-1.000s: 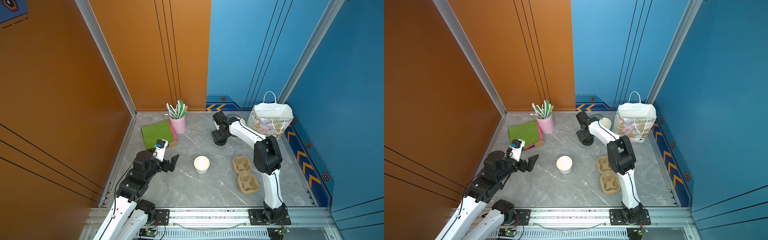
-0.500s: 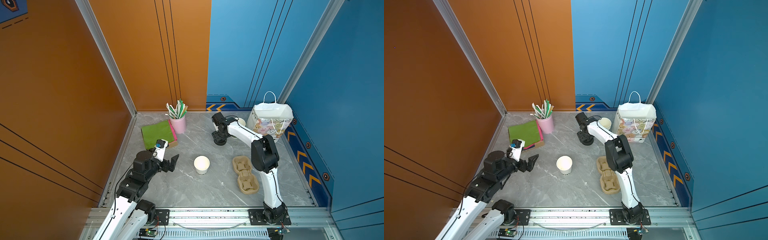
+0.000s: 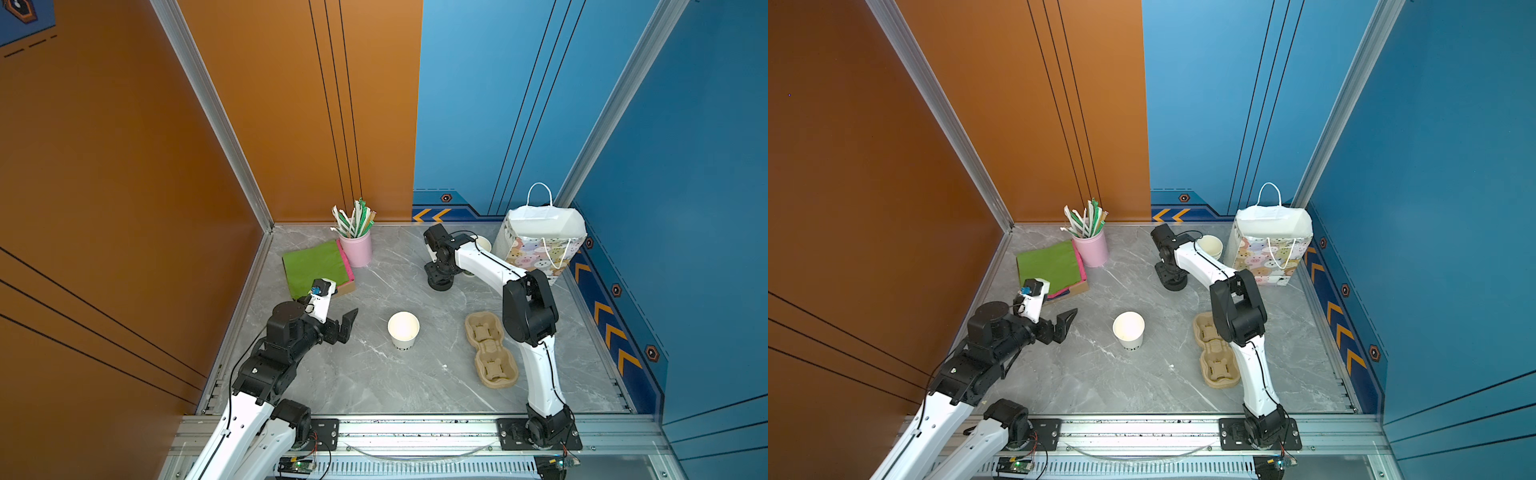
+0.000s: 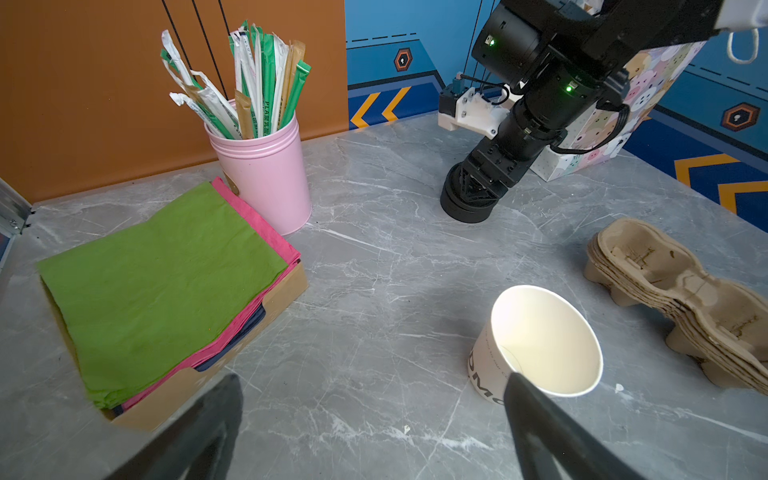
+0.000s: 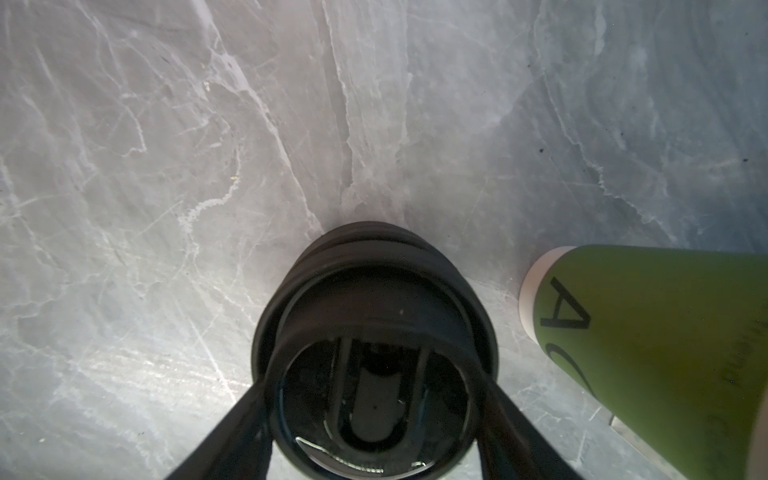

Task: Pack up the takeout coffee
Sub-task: 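Move the right gripper over the black lid stack and grasp the top lid, then lift the black lid and carry it over the white paper cup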

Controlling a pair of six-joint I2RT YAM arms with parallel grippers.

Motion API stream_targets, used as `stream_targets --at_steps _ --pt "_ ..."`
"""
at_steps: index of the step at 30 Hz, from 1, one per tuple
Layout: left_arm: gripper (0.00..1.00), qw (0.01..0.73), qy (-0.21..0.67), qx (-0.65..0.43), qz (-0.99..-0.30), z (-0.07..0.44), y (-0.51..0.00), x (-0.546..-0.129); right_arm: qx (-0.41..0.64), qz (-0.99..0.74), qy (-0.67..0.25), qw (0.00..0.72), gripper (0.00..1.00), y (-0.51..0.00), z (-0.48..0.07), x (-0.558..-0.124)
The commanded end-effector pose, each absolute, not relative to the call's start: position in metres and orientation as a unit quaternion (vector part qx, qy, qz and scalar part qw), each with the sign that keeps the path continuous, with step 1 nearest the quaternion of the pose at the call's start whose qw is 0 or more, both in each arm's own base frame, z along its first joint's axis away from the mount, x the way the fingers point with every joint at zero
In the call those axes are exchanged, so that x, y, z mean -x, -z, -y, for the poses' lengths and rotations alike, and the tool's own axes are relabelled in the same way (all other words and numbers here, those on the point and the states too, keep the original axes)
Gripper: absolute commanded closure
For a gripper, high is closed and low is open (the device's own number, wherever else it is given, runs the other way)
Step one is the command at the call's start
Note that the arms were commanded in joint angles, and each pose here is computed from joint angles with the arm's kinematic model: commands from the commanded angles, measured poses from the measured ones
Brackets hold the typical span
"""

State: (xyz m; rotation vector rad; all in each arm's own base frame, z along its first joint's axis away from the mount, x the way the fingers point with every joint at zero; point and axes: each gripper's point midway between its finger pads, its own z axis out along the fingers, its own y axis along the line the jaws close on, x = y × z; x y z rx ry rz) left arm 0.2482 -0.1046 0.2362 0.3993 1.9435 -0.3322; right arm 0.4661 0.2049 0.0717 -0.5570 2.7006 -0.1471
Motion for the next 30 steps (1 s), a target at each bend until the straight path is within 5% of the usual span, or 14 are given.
stream_targets --at_steps 1,19,30 --pt "0.02 0.54 0.143 -0.163 -0.813 0.104 -0.237 -0.248 0.198 -0.955 0.058 0.212 0.33 -0.108 -0.198 -0.466" --pt "0.02 0.54 0.142 -0.163 -0.813 0.104 -0.237 -0.249 0.18 -0.958 0.013 0.223 0.32 -0.131 -0.2 -0.462" --pt "0.02 0.539 0.143 -0.163 -0.814 0.104 -0.236 -0.249 0.199 -0.941 -0.04 0.269 0.32 -0.195 -0.218 -0.429"
